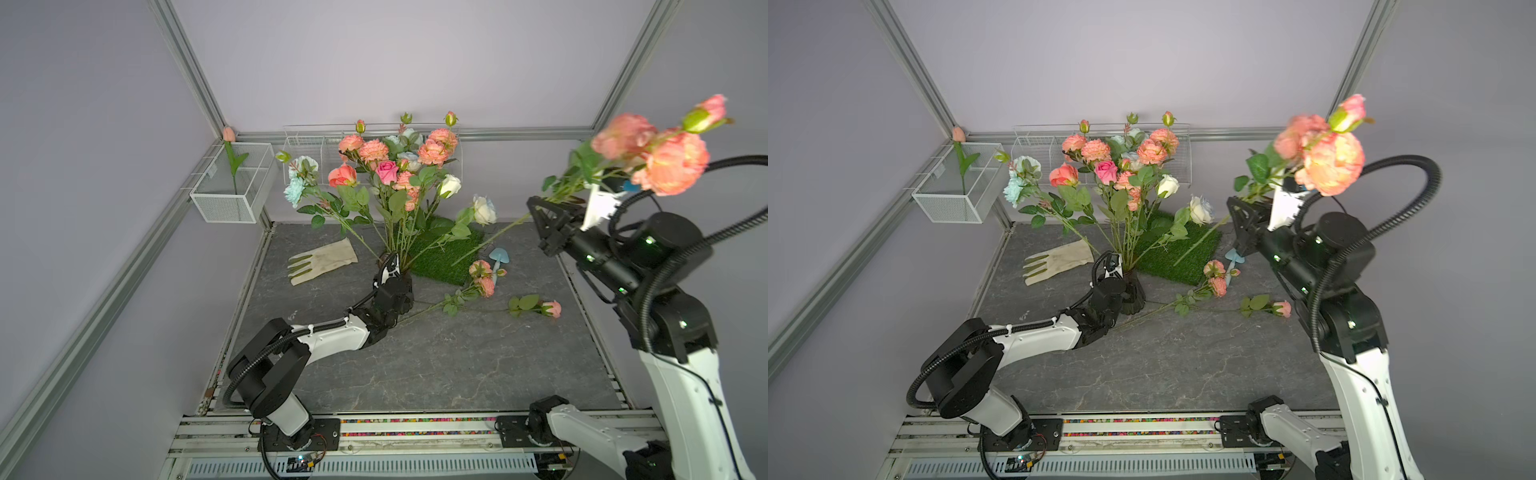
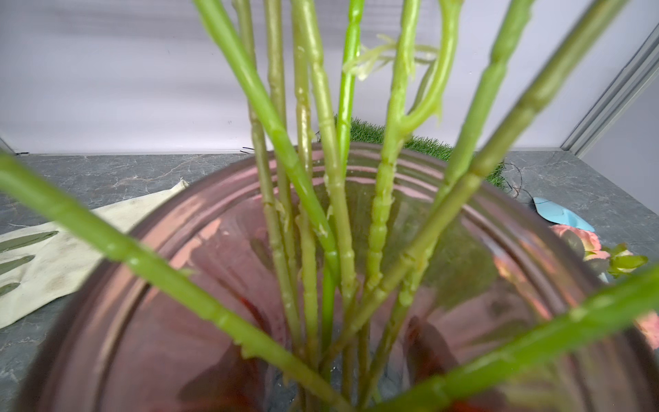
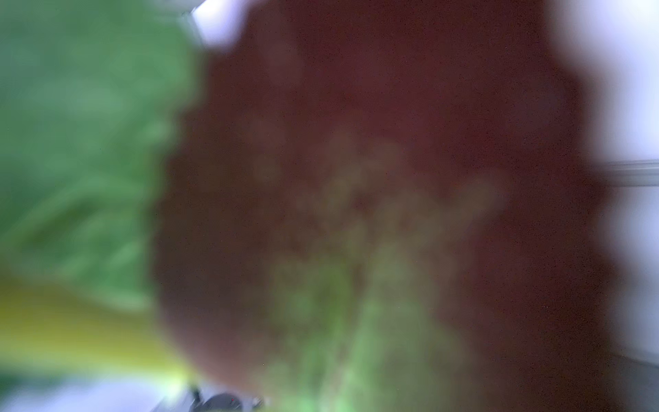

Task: Pick out pink flowers from the vase
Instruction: Pick up the flower from the vase, then place the flower at the center of the board.

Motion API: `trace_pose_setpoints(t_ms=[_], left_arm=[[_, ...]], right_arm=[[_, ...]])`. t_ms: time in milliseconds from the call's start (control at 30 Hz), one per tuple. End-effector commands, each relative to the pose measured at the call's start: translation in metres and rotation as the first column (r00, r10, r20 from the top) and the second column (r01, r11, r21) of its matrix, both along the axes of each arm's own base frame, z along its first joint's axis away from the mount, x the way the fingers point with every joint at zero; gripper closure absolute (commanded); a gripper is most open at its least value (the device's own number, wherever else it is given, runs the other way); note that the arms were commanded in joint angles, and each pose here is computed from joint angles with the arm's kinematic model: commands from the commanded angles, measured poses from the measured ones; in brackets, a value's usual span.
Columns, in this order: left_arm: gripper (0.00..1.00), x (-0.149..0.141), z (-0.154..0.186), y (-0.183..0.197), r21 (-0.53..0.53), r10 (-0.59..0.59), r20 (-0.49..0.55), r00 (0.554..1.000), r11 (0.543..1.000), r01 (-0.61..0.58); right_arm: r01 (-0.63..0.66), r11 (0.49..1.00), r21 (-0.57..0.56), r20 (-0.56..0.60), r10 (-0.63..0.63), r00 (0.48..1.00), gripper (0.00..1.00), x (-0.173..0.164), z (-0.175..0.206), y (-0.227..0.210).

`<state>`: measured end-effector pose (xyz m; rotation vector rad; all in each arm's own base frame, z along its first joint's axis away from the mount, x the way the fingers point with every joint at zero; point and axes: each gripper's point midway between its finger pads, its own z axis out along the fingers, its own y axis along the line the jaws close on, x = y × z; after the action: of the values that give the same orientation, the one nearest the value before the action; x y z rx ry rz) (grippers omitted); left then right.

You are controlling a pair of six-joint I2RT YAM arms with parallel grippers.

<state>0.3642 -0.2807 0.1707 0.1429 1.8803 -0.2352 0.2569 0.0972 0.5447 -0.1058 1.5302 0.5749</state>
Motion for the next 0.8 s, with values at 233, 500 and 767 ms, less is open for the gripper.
trace_pose_setpoints(t_ms=[233,500,767], left_arm=[[1.0,-0.022,-0.07,0.009,0.129,-0.018,-0.205,0.979,0.991,0.045],[1.0,-0.02,-0.073,0.004,0.132,-0.029,-0.214,0.976,0.989,0.059],[1.0,-0.02,-0.069,0.003,0.135,-0.033,-0.206,0.978,0.989,0.062]], right_arm=[[0.164,0.91,0.381,-0.614,0.116,0.78,0.93,0.052,-0.226,-0.025],[0.197,0.861,0.468,-0.721,0.243,0.649,0.89,0.087,-0.318,-0.011],[0.333,0.79,0.514,-0.765,0.248,0.594,0.79,0.127,-0.379,-0.015]])
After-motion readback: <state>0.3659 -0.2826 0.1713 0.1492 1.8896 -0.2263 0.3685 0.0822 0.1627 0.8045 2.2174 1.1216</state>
